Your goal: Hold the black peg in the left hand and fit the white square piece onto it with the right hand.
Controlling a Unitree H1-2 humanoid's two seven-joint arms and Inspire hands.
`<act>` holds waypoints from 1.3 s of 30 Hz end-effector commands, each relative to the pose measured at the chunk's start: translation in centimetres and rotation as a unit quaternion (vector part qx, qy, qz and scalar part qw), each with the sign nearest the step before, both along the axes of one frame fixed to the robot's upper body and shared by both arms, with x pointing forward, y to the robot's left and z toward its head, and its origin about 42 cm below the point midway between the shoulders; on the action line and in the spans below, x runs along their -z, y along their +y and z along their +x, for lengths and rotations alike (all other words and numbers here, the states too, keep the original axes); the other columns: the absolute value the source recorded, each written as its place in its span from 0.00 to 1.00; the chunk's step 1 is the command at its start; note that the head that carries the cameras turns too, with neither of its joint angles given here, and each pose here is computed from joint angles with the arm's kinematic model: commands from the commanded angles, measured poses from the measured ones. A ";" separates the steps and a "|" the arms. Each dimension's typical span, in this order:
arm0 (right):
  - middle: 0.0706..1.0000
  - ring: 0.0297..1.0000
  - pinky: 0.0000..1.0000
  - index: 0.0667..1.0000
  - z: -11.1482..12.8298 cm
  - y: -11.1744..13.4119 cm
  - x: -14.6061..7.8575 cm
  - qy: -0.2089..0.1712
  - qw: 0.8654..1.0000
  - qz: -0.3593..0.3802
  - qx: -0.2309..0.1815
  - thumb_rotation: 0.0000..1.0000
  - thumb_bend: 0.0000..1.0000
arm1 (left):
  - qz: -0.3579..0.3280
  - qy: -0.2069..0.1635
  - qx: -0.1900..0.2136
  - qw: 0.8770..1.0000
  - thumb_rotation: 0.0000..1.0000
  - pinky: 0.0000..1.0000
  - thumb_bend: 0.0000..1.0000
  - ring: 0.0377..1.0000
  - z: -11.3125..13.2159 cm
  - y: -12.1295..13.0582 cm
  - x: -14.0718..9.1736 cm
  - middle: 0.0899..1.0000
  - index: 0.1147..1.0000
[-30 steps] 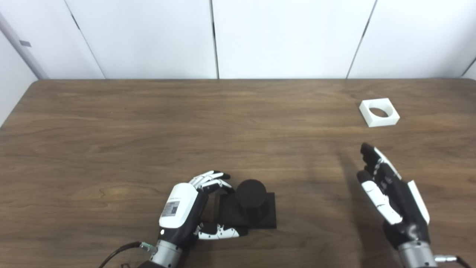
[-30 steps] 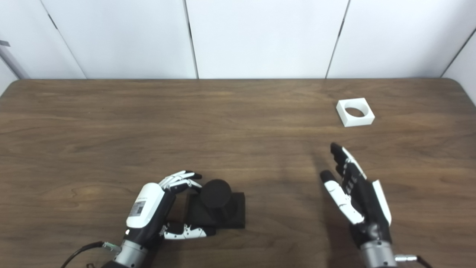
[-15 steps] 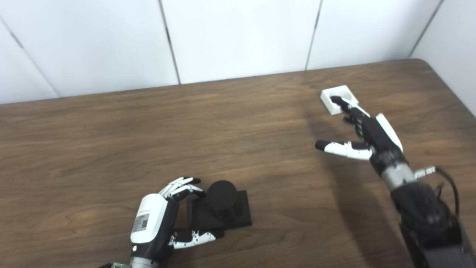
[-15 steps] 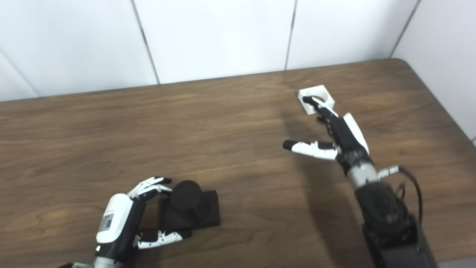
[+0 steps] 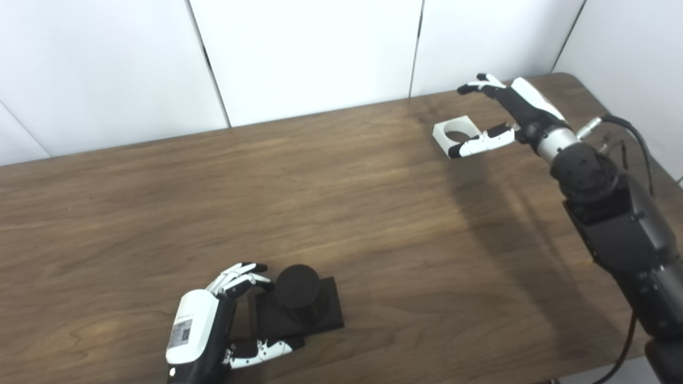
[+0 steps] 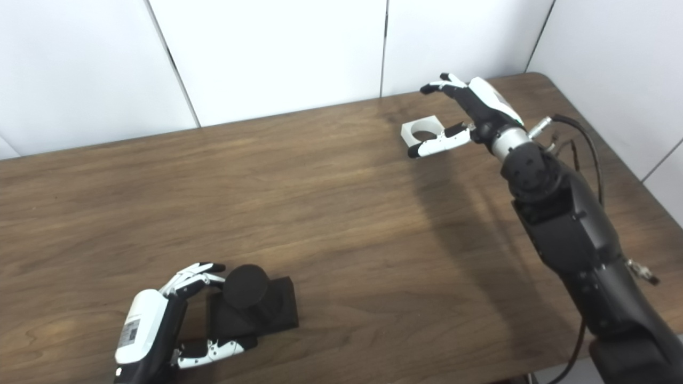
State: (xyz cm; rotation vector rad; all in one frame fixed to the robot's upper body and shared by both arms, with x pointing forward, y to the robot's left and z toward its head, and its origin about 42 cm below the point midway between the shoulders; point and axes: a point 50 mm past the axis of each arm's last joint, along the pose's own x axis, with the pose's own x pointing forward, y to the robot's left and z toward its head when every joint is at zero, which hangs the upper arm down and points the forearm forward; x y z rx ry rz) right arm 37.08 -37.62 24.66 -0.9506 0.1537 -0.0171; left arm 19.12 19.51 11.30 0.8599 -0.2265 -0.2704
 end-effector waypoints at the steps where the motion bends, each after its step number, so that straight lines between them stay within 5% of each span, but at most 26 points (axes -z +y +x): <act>1: 1.00 1.00 0.92 0.82 1.4 -0.7 -3.4 -0.038 0.999 -0.039 0.005 0.26 0.97 | 0.007 0.012 -0.003 1.000 0.04 0.73 0.52 0.83 -0.5 0.6 0.0 0.76 0.42; 8: 1.00 1.00 0.87 0.84 3.7 -1.5 -4.2 -0.017 0.996 -0.086 0.008 0.22 0.96 | 0.010 0.014 -0.002 1.000 0.04 0.72 0.52 0.82 -0.8 0.4 -0.3 0.75 0.42; 14: 1.00 1.00 0.99 0.84 5.6 -1.9 -5.8 0.020 0.985 -0.169 -0.009 0.15 0.96 | 0.009 0.015 -0.004 1.000 0.04 0.72 0.52 0.82 -0.8 0.0 -0.6 0.75 0.42; 19: 1.00 1.00 0.99 0.82 6.5 -2.1 -6.6 0.045 0.977 -0.208 -0.023 0.12 1.00 | 0.006 0.014 -0.005 1.000 0.04 0.71 0.52 0.82 -0.6 -0.2 -0.8 0.75 0.42; 29: 0.99 1.00 1.00 0.81 8.0 -1.4 -5.6 0.091 0.962 -0.254 -0.040 0.15 1.00 | 0.005 0.014 -0.008 1.000 0.04 0.71 0.52 0.83 -0.6 -0.2 -1.1 0.76 0.42; 39: 0.99 1.00 1.00 0.81 9.0 0.3 -3.8 0.085 0.958 -0.268 -0.055 0.15 1.00 | 0.004 0.010 -0.008 1.000 0.04 0.71 0.52 0.83 -0.7 -0.3 -1.1 0.76 0.42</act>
